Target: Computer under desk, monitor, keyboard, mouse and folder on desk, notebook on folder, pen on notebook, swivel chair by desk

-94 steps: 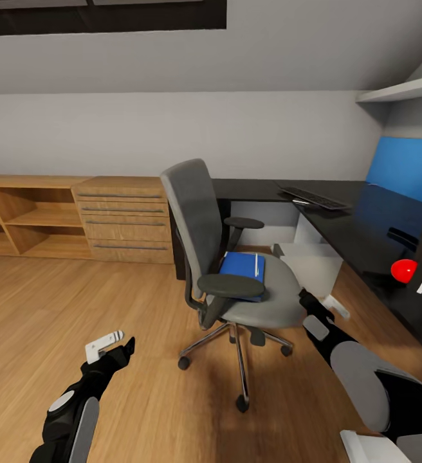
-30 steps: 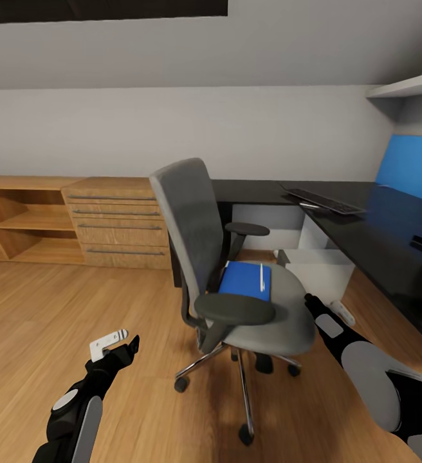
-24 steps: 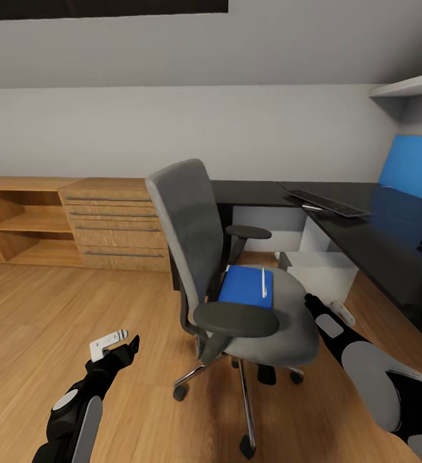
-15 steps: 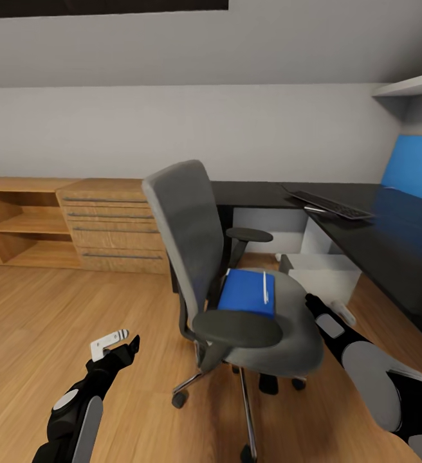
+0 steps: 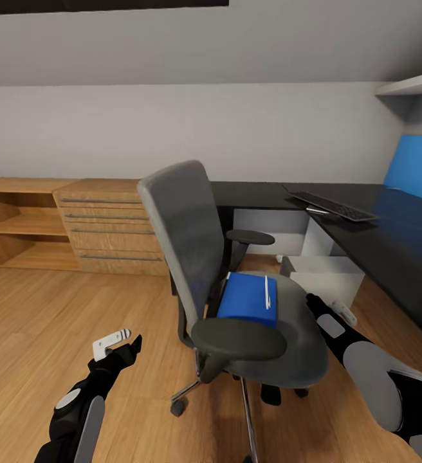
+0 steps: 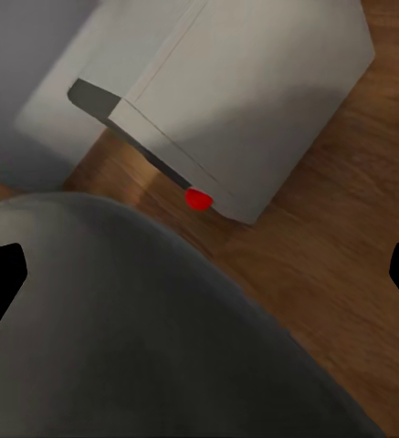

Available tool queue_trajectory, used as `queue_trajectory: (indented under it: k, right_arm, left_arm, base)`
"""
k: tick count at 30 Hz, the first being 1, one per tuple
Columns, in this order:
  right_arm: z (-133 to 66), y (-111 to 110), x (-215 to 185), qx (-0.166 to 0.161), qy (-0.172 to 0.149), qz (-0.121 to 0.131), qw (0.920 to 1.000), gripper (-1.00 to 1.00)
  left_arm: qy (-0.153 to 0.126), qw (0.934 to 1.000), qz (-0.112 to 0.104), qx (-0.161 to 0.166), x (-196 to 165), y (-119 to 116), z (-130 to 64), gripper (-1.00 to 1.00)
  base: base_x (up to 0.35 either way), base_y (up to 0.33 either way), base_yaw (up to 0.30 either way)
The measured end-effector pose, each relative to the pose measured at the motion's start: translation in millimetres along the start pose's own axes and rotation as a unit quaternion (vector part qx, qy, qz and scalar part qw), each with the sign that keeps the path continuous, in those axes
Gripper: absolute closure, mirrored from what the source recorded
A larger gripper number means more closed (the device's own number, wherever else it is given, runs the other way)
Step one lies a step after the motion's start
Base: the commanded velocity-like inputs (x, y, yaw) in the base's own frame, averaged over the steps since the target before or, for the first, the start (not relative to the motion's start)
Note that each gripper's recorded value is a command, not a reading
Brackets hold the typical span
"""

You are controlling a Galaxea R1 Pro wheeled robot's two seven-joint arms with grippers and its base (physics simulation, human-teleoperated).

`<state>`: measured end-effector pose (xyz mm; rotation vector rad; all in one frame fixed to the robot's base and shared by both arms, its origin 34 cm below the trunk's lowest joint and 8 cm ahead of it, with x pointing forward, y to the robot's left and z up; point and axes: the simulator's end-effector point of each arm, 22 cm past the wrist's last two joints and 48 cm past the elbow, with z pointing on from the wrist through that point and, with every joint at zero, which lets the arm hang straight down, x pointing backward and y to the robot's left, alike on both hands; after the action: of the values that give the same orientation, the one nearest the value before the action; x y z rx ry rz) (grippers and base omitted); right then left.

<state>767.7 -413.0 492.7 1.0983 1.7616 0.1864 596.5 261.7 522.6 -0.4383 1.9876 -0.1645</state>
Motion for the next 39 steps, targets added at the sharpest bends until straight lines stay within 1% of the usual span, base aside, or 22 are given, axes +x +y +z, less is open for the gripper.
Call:
queue_trajectory:
  k: [3, 20, 22, 36, 39]
  right_arm:
    - [1.8, -5.3, 4.0, 0.000, 0.000, 0.000, 1.0000, -1.00]
    - [1.7, -4.9, 4.7, 0.000, 0.000, 0.000, 1.0000, -1.00]
    - [1.6, -3.6, 3.4, -0.002, -0.002, -0.006, 1.0000, -1.00]
    - [1.5, -3.0, 3.2, -0.003, -0.002, -0.008, 1.0000, -1.00]
    - [1.5, -3.0, 3.0, -0.003, -0.002, -0.009, 1.0000, -1.00]
  left_arm:
    - [0.000, 1.0000, 0.000, 0.000, 6.7, 2.0, 1.3, -1.00]
    - [0.000, 1.0000, 0.000, -0.001, 6.5, 2.9, 1.3, -1.00]
    - [0.000, 1.0000, 0.000, -0.001, 6.4, 2.9, 1.2, -1.00]
    - [0.000, 1.0000, 0.000, 0.000, 7.0, 2.8, 1.2, -1.00]
    - [0.001, 1.0000, 0.001, 0.004, 7.4, -0.2, 1.4, -1.00]
  base:
    - [0.000, 0.000, 0.000]
    - [0.000, 0.000, 0.012]
    - [0.000, 0.000, 0.167]
    - [0.000, 0.000, 0.265]
    - [0.000, 0.000, 0.276]
